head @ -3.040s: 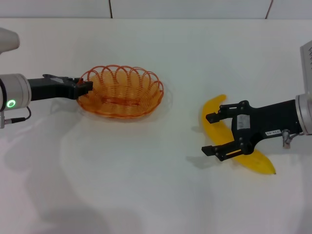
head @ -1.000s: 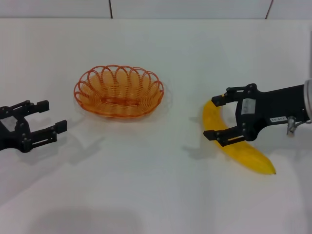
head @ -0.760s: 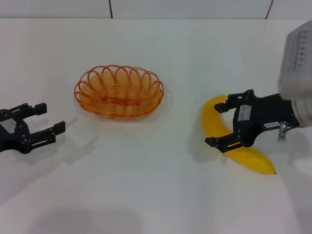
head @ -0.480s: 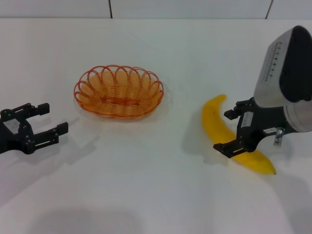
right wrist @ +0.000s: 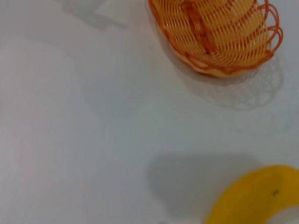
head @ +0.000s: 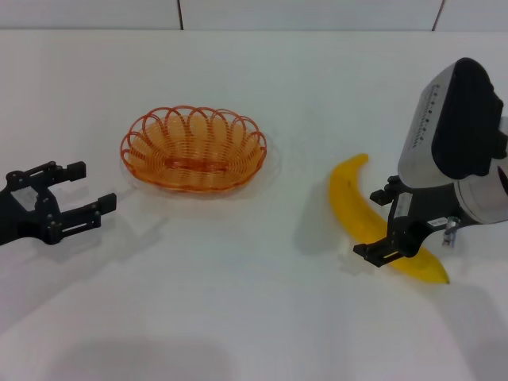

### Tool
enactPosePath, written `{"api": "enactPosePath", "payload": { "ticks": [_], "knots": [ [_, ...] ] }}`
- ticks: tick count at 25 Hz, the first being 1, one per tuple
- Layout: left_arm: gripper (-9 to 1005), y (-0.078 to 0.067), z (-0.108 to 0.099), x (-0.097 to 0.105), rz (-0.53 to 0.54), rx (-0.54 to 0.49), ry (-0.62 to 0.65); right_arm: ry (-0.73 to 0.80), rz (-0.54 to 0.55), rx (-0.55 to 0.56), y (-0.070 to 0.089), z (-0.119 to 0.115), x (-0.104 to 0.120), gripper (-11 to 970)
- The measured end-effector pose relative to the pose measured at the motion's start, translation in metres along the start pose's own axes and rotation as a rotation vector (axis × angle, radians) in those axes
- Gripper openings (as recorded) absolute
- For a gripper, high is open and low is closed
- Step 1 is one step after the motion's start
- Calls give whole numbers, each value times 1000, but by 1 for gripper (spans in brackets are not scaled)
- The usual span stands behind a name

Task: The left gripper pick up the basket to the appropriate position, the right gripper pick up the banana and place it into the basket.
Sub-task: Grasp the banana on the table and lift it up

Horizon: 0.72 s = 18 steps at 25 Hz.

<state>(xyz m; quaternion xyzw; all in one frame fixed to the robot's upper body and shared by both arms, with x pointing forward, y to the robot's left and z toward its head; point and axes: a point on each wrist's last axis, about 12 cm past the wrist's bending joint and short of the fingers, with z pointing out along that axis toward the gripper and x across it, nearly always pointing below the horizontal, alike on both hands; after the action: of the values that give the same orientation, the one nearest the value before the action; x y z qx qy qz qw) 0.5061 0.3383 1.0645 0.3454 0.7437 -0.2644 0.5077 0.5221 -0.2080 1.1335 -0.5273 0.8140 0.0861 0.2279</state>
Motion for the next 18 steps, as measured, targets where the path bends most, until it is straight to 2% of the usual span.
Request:
{"api": "enactPosePath", "payload": {
  "ticks": [18],
  "knots": [
    [771, 2, 8, 0, 6, -22, 18, 74, 30, 8, -7, 13, 2, 812]
  ]
}}
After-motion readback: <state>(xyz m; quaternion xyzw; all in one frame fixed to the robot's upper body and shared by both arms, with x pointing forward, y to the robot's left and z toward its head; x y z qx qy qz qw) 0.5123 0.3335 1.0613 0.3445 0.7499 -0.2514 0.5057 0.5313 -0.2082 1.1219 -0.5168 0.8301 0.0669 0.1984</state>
